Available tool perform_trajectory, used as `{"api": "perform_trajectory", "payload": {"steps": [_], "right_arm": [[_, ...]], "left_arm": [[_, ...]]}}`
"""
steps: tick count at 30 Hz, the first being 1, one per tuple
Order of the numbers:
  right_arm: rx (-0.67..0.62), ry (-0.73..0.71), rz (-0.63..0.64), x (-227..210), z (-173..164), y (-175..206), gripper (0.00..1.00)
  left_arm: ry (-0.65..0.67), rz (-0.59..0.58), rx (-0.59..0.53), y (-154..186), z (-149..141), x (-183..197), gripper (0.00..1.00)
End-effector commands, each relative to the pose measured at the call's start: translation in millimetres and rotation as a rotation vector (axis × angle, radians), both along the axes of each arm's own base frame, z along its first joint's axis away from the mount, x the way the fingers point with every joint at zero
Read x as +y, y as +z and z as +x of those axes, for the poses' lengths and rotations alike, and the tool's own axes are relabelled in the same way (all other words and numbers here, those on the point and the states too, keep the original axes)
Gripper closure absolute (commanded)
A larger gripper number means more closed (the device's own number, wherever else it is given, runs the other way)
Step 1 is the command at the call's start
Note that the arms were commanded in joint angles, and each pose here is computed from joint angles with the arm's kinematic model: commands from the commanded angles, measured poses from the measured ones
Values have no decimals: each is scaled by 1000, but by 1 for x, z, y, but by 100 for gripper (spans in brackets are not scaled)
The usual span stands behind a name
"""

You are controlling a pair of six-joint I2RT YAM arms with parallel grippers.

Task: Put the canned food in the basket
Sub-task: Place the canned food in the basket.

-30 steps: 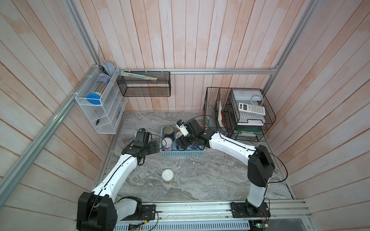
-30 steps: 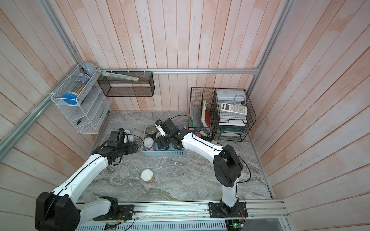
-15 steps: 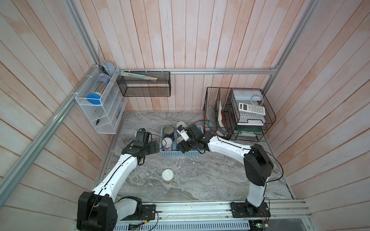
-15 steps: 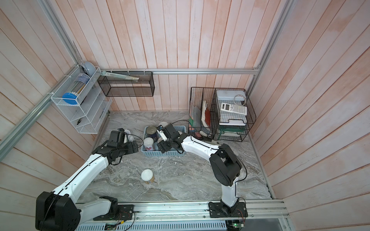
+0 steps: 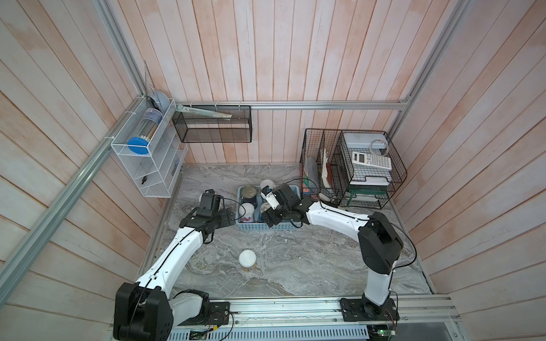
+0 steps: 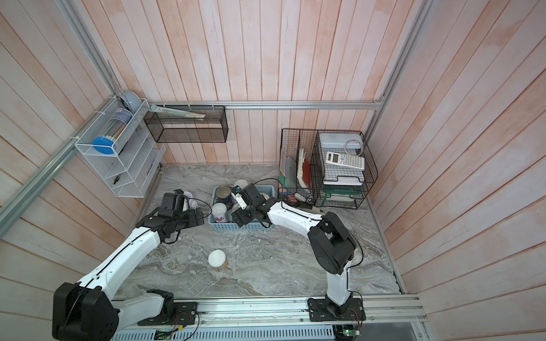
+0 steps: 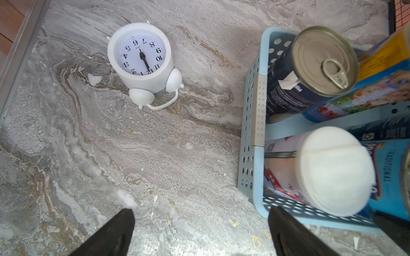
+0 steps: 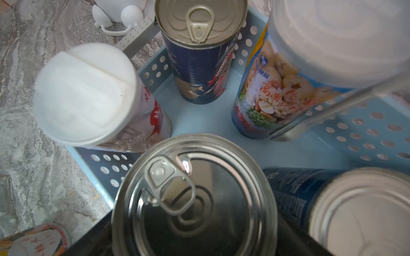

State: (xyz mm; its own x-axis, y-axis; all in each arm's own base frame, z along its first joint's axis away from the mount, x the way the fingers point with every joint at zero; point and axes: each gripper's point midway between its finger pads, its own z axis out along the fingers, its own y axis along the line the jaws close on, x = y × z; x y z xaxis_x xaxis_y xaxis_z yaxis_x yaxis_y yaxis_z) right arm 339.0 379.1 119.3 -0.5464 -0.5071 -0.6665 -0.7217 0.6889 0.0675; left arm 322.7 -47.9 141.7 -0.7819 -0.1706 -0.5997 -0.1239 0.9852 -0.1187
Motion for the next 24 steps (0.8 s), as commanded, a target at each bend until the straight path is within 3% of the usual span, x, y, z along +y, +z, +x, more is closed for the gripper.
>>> {"api": "perform_trajectory", "payload": {"steps": [1,9,16,24], "right_arm": [[-46,53,158,17,-12,51,22],[-106,130,272,20,-39,89,10],[-58,152,259,28,-40,75,6],[40,144,71,32,-27,42,9]], "left_arm": [[-7,10,-2,-3,0,1,0],[-7,9,-6,-2,0,2,0],[-9,7,-10,0,0,1,0],[-10,4,-16,1,0,1,0]]}}
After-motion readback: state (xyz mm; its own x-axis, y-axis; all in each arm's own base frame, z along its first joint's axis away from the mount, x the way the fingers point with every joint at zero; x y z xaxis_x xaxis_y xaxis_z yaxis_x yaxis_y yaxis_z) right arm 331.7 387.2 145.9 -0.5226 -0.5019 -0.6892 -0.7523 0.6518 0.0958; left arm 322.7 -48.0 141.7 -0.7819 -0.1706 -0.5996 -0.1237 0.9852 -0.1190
